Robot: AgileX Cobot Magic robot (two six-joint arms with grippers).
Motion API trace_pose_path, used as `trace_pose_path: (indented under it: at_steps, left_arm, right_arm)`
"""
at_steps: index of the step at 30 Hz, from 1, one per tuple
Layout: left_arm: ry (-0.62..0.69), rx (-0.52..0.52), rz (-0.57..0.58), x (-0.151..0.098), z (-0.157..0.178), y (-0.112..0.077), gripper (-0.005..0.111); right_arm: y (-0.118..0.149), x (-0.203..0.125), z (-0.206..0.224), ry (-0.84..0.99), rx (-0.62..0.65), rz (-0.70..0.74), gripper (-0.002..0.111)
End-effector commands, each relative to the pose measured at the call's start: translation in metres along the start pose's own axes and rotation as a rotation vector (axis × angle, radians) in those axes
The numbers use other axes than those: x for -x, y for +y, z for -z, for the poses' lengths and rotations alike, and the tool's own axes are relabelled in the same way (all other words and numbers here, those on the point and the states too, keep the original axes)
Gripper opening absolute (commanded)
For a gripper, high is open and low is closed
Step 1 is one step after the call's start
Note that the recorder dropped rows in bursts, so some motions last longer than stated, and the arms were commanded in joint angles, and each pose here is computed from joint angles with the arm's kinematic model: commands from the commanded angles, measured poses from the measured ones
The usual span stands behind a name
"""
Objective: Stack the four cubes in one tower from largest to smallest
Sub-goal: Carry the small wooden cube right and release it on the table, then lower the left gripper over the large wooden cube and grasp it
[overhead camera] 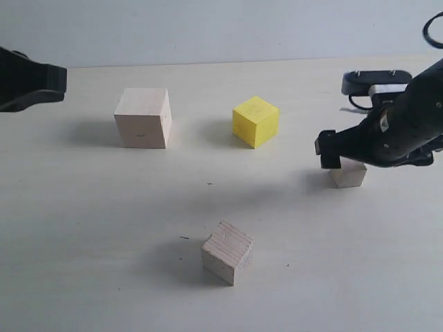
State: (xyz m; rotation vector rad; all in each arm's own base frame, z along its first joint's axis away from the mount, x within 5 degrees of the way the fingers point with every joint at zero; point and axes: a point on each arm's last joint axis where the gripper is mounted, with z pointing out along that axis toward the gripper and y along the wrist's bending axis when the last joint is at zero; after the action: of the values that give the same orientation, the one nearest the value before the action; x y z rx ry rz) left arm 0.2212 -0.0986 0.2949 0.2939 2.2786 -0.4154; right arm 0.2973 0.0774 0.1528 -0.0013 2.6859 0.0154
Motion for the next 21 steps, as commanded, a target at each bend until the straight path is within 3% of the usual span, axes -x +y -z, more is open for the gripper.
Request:
trace_pose_path:
  at_steps: [1, 3, 5, 7, 11, 12, 21]
  left_arm:
    - [-0.056, 0.051, -0.001, 0.01, -0.012, 0.012, 0.0]
    - [-0.022, 0.072, 0.016, 0.012, -0.027, 0.02, 0.002]
    - [0.025, 0.083, 0.027, 0.015, -0.044, 0.025, 0.01]
    - [0.075, 0.083, 0.028, 0.022, -0.061, 0.026, 0.025]
    - [0.184, 0.07, 0.037, 0.038, -0.096, 0.026, 0.075]
    - [0.2, 0.067, 0.05, 0.044, -0.105, 0.026, 0.082]
    - [0.216, 0.043, 0.077, 0.077, -0.169, 0.026, 0.08]
  right_arm:
    - [-0.004, 0.015, 0.045, -0.108, 0.017, -0.03, 0.097]
    - [-0.005, 0.019, 0.063, -0.139, 0.027, -0.059, 0.097]
    - [-0.005, 0.023, 0.082, -0.173, 0.047, -0.064, 0.097]
    - [-0.004, 0.026, 0.099, -0.209, 0.075, -0.05, 0.097]
    - [-0.003, 0.026, 0.124, -0.263, 0.13, -0.022, 0.097]
    - [-0.003, 0.026, 0.129, -0.274, 0.14, -0.025, 0.097]
    - [-0.008, 0.016, 0.148, -0.255, 0.13, -0.006, 0.097]
